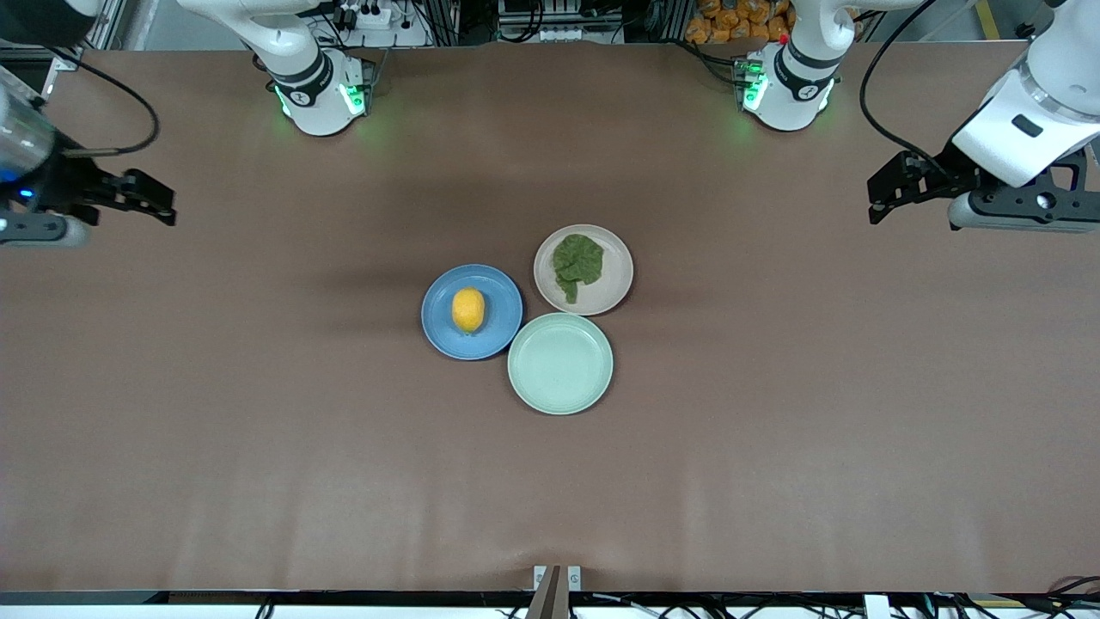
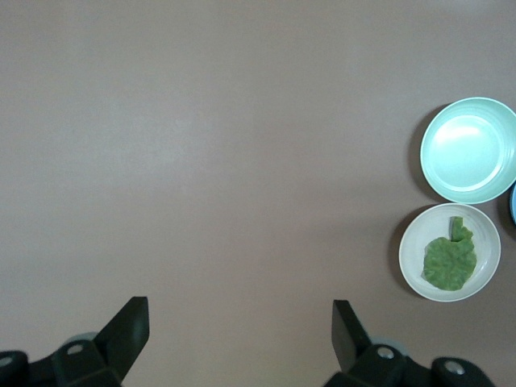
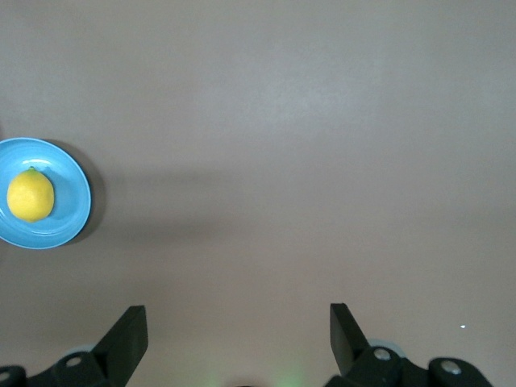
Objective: Place lemon and lettuce in plates
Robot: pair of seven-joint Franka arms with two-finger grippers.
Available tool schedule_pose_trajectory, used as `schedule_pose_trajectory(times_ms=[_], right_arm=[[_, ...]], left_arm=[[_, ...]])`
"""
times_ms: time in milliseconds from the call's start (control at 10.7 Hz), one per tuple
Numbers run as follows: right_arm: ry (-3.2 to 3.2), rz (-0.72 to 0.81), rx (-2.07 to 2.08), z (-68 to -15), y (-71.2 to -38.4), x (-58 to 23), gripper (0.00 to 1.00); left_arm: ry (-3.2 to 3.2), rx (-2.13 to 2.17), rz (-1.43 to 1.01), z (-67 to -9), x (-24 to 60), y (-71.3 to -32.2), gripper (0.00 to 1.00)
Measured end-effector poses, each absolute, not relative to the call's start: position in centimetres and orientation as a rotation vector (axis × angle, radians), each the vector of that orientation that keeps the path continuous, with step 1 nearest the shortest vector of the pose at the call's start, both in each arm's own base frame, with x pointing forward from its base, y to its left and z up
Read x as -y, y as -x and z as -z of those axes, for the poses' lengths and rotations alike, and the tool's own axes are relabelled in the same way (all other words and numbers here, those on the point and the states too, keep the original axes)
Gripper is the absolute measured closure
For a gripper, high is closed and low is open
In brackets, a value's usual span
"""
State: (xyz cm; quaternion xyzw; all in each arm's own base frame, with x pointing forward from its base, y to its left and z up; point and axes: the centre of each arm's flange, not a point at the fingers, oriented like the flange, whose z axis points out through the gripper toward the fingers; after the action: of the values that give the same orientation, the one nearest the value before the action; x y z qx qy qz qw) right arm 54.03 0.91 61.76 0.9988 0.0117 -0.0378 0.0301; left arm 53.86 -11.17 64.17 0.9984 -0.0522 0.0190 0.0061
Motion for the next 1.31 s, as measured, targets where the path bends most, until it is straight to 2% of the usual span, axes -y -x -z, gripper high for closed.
schedule_pose_trajectory(times_ms=[467,1308], right_arm=[[-3.083,0.046,-0.011,-64.1,-54.9,1.8,0.00],[-3.109,-0.026,-0.033,-63.7,-57.0,0.7,0.00]], left_arm=[[-3.125,0.167,-0.056,-65.2,11.0,-53.4,0.00],[-3.127,0.165,-0.046,-65.2,11.0,-53.5,0.00]])
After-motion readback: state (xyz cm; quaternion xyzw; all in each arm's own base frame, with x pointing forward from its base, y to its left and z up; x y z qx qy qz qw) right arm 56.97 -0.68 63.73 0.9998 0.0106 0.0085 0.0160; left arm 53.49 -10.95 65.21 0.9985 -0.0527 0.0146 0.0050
